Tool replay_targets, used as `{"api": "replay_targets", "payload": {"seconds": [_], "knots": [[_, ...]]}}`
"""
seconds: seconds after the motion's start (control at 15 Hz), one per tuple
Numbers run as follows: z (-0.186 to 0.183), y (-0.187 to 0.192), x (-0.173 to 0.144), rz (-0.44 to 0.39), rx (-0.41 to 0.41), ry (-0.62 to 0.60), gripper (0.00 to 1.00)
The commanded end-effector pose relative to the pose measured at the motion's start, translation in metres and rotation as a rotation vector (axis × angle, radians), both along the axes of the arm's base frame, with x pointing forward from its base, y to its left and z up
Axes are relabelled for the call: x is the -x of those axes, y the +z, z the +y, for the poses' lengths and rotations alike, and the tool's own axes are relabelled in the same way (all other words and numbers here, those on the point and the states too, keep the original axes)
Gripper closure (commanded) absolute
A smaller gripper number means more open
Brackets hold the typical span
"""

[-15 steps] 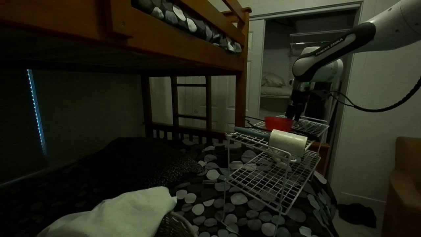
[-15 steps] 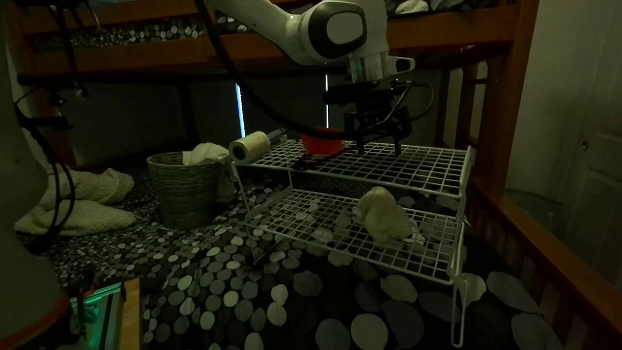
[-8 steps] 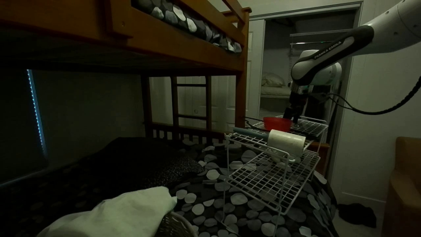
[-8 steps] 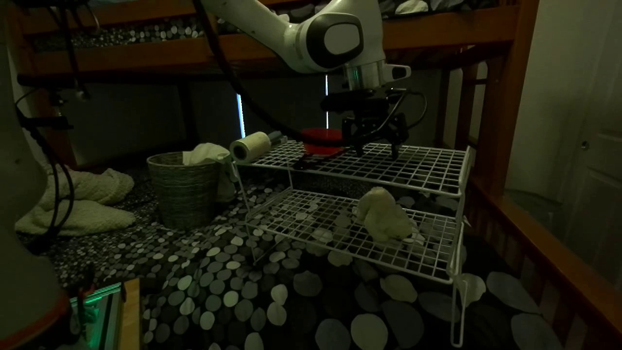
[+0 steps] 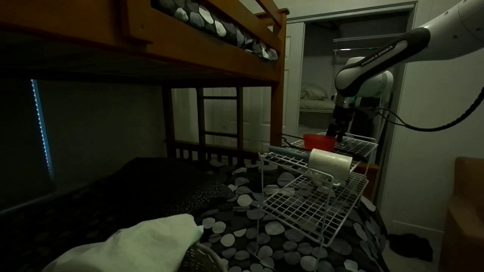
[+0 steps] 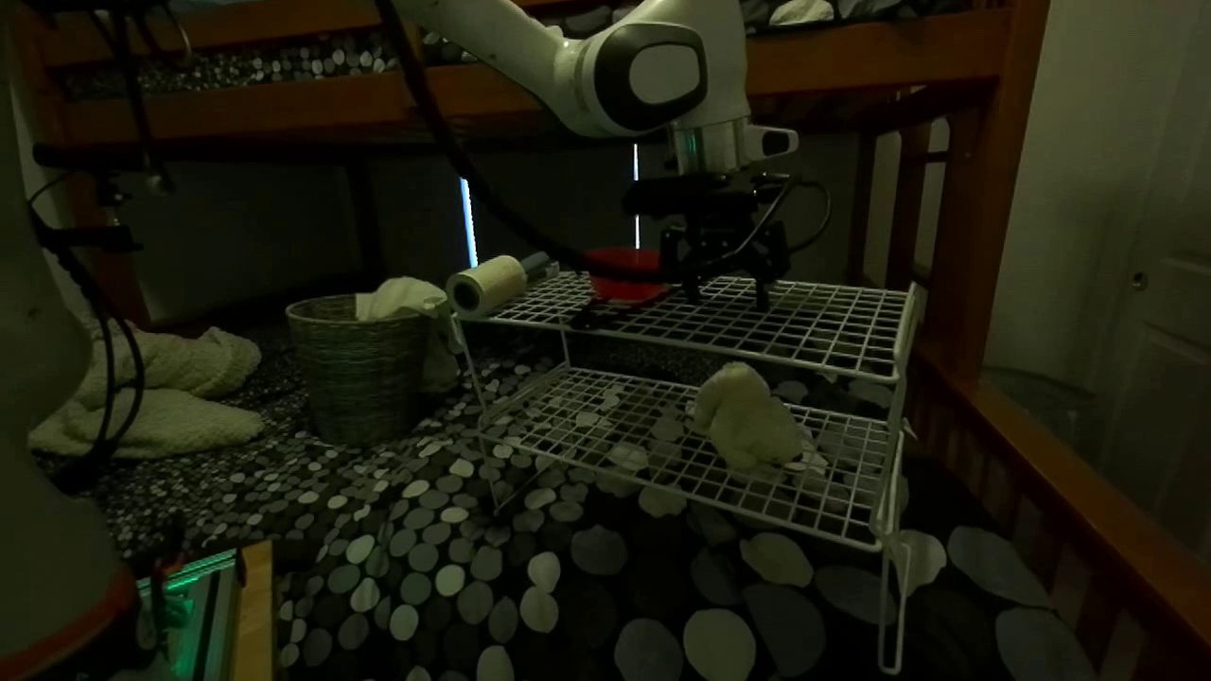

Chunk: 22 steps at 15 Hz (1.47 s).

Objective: Turn the white rack to the right

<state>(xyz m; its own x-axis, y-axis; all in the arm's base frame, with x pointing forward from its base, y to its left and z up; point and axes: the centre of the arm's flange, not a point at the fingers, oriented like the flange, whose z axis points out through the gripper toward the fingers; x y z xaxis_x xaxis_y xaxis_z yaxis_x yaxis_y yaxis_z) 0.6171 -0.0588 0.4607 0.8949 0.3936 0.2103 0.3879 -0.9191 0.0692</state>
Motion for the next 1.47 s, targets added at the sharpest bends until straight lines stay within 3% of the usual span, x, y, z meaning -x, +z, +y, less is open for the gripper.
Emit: {"api": "replay_targets", "payload": {"seconds": [0.0,0.53,1.0,1.07,1.13,1.4], "knots": [[-0.002,-0.007,0.013,0.067,-0.025,0.039,0.0],[-0.011,-0.032,0.0,0.08,0.021,0.065,0.0],[0.0,-0.041,-0.018,0.094,0.004,0.098,0.0],[0.003,-0.042,-0.019,0.093,0.001,0.106,0.25],[0.004,-0.042,-0.019,0.096,-0.003,0.112,0.26],[0.003,-0.049,-0.017,0.155,-0.07,0.116,0.57]]}}
